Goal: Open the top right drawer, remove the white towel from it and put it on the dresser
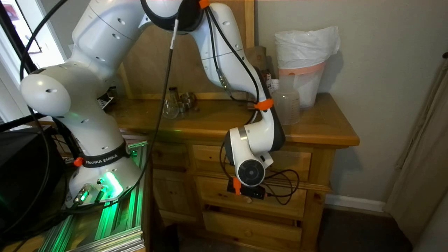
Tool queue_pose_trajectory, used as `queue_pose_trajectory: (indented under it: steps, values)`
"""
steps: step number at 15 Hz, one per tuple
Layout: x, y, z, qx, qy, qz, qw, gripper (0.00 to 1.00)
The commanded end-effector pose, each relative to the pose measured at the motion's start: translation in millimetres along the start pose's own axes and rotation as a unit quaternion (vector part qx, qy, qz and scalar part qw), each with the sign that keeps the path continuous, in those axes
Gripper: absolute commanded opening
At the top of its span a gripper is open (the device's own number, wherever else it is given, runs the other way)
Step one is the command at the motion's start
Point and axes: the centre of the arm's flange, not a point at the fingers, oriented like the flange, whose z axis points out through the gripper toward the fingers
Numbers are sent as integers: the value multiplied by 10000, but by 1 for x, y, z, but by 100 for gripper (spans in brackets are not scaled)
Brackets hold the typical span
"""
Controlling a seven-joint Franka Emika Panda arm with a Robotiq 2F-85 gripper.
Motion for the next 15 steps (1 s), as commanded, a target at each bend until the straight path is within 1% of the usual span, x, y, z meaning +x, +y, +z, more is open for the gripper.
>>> queue_pose_trajectory:
  steps: [1, 6, 15]
  values:
    - [-4, 0, 6, -85, 74, -16, 9999, 24]
    - [-7, -1, -4, -98, -78, 0, 9999, 24]
    - [-16, -7, -36, -239, -129, 28, 9996, 24]
